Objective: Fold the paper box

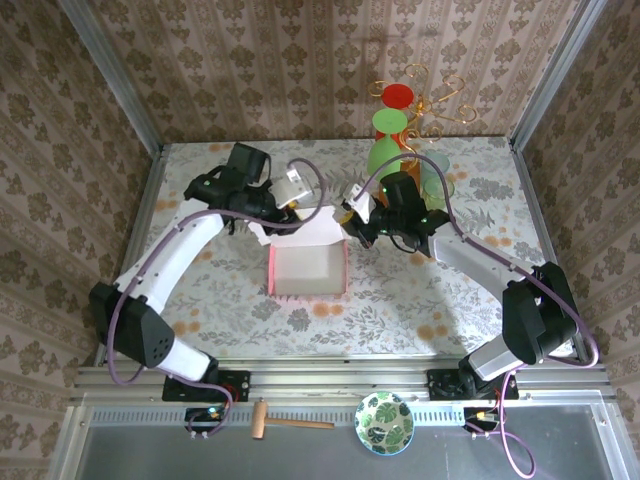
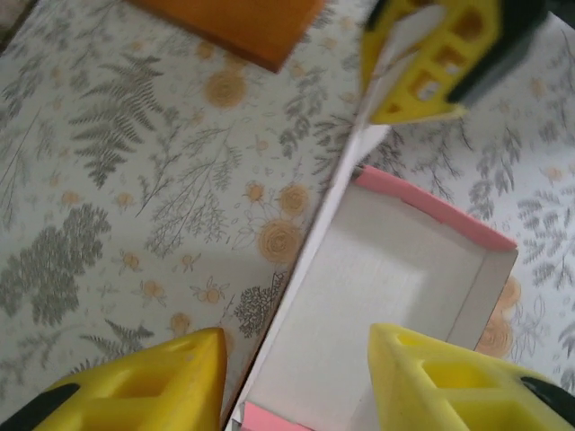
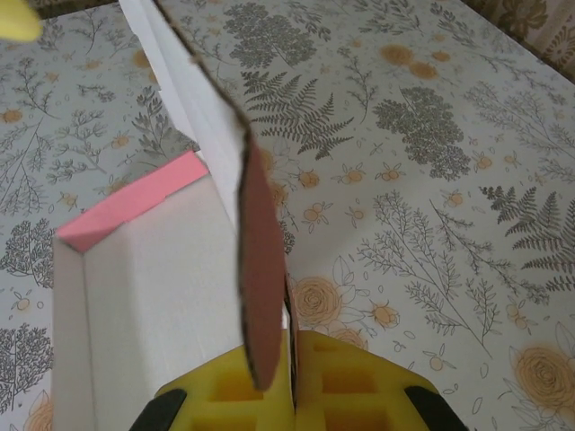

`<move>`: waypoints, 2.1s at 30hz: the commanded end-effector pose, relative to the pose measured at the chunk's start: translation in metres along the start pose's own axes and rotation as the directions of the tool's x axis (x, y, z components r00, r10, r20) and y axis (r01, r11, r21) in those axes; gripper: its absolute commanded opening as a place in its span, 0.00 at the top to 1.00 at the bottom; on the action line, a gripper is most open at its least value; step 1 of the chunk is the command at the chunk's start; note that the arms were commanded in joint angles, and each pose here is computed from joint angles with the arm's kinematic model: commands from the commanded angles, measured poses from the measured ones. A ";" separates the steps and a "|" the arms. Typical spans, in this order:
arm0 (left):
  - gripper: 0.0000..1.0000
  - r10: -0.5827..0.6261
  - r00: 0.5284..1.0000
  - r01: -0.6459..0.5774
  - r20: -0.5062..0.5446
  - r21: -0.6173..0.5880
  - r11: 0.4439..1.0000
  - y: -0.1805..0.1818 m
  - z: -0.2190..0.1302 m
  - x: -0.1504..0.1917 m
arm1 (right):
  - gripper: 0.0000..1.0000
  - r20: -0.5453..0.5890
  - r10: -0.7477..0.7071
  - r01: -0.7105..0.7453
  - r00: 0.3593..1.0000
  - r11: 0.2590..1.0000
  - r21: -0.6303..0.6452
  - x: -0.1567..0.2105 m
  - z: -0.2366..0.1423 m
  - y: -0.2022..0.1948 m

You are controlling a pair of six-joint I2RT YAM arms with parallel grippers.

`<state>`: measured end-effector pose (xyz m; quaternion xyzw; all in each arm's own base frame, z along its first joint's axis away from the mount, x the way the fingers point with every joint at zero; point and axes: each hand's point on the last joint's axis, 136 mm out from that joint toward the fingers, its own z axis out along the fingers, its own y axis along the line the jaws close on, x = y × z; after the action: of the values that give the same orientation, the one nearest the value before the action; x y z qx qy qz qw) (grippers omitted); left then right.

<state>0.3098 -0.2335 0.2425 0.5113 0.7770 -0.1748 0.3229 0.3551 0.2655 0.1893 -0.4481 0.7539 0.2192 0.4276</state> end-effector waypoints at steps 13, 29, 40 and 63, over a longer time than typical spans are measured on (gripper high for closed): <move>0.46 -0.435 0.881 0.453 0.185 -0.062 0.890 0.047 -0.021 0.092 | 1.00 -0.032 0.020 -0.021 0.999 0.999 -0.038 0.024 0.002 -0.004; 0.46 -0.412 0.903 0.417 0.119 -0.022 0.909 0.069 0.028 0.098 | 1.00 -0.046 0.040 -0.043 0.998 0.998 -0.052 0.029 0.012 -0.011; 0.66 -0.458 0.884 0.456 0.093 0.035 0.889 0.071 0.052 0.093 | 1.00 -0.051 0.060 -0.062 0.997 0.998 -0.033 0.030 0.015 -0.017; 1.00 -0.672 0.608 0.787 0.423 -0.210 0.580 0.113 0.036 0.058 | 1.00 0.364 0.339 -0.469 0.867 0.801 0.373 -0.016 0.032 -0.079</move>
<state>0.3974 -0.1674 0.1618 0.0929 0.9011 -0.1975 0.3746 0.4213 0.2562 0.1677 -0.2145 0.8182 0.1701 0.5056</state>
